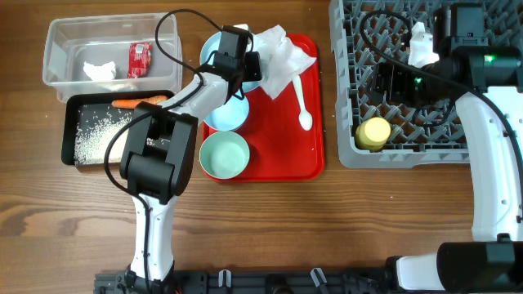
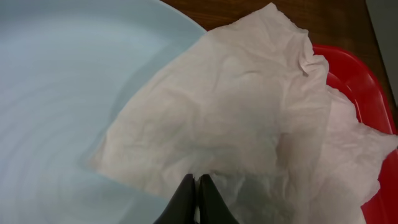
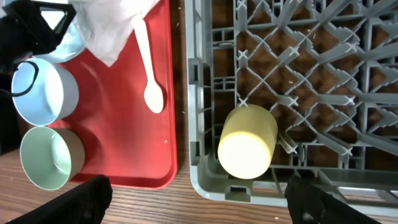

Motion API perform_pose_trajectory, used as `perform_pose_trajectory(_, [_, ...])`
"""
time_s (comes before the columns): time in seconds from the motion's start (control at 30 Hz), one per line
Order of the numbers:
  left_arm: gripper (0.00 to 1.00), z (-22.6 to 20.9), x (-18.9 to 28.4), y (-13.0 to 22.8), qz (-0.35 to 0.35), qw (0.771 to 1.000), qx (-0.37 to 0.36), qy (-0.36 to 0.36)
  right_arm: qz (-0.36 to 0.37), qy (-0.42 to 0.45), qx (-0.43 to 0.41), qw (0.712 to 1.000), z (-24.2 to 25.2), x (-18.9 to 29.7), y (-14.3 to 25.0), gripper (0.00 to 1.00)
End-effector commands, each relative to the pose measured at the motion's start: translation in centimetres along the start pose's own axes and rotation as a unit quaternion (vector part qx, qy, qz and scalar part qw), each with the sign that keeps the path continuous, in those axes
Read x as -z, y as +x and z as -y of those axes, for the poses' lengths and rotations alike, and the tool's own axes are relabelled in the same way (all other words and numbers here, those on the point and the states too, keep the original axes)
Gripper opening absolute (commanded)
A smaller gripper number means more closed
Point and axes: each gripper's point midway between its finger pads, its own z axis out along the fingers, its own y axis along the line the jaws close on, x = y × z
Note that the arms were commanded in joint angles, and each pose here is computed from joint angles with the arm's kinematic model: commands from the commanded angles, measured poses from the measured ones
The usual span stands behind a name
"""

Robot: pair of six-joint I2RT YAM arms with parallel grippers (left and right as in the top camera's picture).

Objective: Sort waste into correct bins and load items into the dishwasher rack

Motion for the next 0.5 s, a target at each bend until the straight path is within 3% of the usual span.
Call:
perform_pose_trajectory(0.0, [0.04, 1.3, 0.8, -0.5, -0.001, 1.0, 0.002, 0.029, 0.002, -0.006, 0.003, 1.0, -0.4, 0.3, -0.1, 0.93])
perform_pose_trajectory(0.27, [0.04, 4.5, 8.0, -6.5, 0.066, 0.996, -0.006, 0.065, 0.002, -0.006, 0.006, 1.0, -0.4, 0.3, -0.1, 0.93])
perform_pose_trajectory(0.47, [0.04, 5.3, 12.0, -8.6, 0.091, 0.994, -0.015, 0.065, 0.002, -0.006, 0.006, 1.0, -0.4, 0.3, -0.1, 0.93])
